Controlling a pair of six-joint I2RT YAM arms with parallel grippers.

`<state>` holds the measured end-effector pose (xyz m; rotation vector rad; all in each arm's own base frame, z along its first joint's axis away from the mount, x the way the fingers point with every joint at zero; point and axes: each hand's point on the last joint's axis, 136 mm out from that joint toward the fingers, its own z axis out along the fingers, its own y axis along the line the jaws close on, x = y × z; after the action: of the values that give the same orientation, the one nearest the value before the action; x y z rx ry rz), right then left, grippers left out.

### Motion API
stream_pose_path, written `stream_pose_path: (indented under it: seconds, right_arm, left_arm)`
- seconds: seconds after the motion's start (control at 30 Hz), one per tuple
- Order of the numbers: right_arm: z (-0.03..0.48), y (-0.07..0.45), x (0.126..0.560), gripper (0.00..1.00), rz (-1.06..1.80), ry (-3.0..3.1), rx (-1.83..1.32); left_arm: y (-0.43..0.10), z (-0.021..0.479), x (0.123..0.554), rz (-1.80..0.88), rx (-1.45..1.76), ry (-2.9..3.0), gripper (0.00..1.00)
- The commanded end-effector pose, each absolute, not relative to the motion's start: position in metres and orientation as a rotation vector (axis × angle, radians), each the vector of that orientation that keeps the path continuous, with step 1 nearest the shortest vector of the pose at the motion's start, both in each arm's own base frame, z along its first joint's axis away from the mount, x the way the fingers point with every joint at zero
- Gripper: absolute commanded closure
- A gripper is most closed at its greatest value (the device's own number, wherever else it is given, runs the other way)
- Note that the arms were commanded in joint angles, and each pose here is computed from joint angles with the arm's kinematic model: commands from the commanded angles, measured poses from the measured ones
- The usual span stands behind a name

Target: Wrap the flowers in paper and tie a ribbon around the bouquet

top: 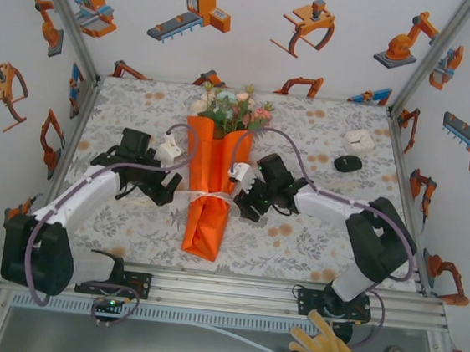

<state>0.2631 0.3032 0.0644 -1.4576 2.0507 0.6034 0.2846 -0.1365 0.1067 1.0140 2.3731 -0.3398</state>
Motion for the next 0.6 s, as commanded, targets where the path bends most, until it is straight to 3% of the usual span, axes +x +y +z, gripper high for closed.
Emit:
stream_pose_path:
  seconds: [0.0, 0.07, 0.13, 0.2, 0.23, 0.3, 0.4, 0.57]
  right_arm:
    - [0.06, 0.312, 0.275, 0.43, 0.543, 2.012, -1.5]
    - [0.06, 0.319, 0.281, 0.48, 0.565, 2.01, -1.469]
    - [0.059, 0.323, 0.286, 0.6, 0.571, 2.016, -1.447]
    - [0.058, 0.324, 0.294, 0.87, 0.558, 2.04, -1.399]
    - [0.059, 0.324, 0.297, 0.99, 0.55, 2.053, -1.362]
    - [0.062, 0.323, 0.301, 1.0, 0.557, 2.065, -1.29]
    - [0.071, 0.316, 0.31, 1.0, 0.531, 2.094, -1.133]
    - [0.088, 0.268, 0.347, 1.0, 0.301, 2.212, -0.597]
  left_arm:
    - [-0.151, 0.093, 0.293, -0.381, 1.037, 2.361, 0.22]
    - [-0.144, 0.081, 0.307, -0.304, 0.991, 2.385, 0.23]
    - [-0.135, 0.076, 0.32, -0.209, 0.943, 2.402, 0.38]
    - [-0.133, 0.072, 0.33, -0.177, 0.905, 2.402, 0.59]
    - [-0.134, 0.068, 0.333, -0.184, 0.886, 2.409, 0.76]
    - [-0.141, 0.061, 0.335, -0.24, 0.854, 2.441, 1.0]
    - [-0.146, 0.06, 0.338, -0.289, 0.741, 2.467, 1.0]
    - [-0.115, 0.085, 0.34, -0.069, 0.467, 2.472, 1.0]
